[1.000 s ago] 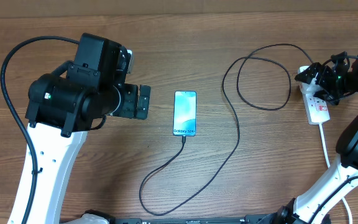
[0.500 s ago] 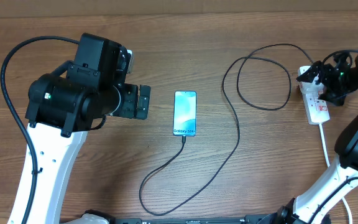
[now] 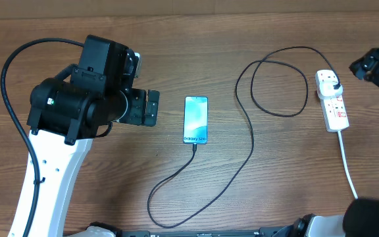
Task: Plug charger to phone and switch on socket
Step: 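Lift the right gripper up away from the power strip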
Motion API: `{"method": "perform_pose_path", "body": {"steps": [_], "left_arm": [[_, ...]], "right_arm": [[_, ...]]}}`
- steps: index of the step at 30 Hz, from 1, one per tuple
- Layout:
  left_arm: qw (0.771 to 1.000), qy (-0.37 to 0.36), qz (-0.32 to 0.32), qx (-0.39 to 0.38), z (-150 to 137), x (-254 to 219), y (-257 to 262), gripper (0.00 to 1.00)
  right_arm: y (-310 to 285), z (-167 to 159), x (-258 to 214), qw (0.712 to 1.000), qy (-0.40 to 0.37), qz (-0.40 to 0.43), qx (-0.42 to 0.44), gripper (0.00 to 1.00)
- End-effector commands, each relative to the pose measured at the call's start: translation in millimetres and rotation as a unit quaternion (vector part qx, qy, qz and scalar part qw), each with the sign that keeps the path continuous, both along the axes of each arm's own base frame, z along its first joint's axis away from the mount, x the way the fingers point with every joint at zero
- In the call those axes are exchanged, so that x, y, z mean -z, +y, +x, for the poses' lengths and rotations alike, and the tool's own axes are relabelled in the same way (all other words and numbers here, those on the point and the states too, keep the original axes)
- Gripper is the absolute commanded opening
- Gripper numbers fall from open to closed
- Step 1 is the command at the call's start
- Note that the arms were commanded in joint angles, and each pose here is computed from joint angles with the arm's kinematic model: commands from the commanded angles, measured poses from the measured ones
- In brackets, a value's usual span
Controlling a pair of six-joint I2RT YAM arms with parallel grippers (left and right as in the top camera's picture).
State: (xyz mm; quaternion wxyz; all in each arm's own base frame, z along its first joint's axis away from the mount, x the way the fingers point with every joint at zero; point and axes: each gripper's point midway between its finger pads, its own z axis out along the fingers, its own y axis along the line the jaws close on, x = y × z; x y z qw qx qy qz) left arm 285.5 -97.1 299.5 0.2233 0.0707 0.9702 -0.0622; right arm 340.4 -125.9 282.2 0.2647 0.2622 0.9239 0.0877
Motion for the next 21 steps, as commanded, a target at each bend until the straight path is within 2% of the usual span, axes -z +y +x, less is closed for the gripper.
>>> {"method": "perform_pose_path", "body": {"steps": [1, 21], "left_arm": [[1.0, -0.006, 0.007, 0.009, 2.0, -2.0, -0.8, 0.99], [1.0, -0.006, 0.007, 0.009, 2.1, -2.0, -0.9, 0.99]], "right_arm": [[1.8, -8.0, -17.7, 1.0, -0.016, -0.017, 0.008, 1.0], [4.2, -12.8, -13.4, 1.0, -0.003, -0.01, 0.008, 1.0]]}}
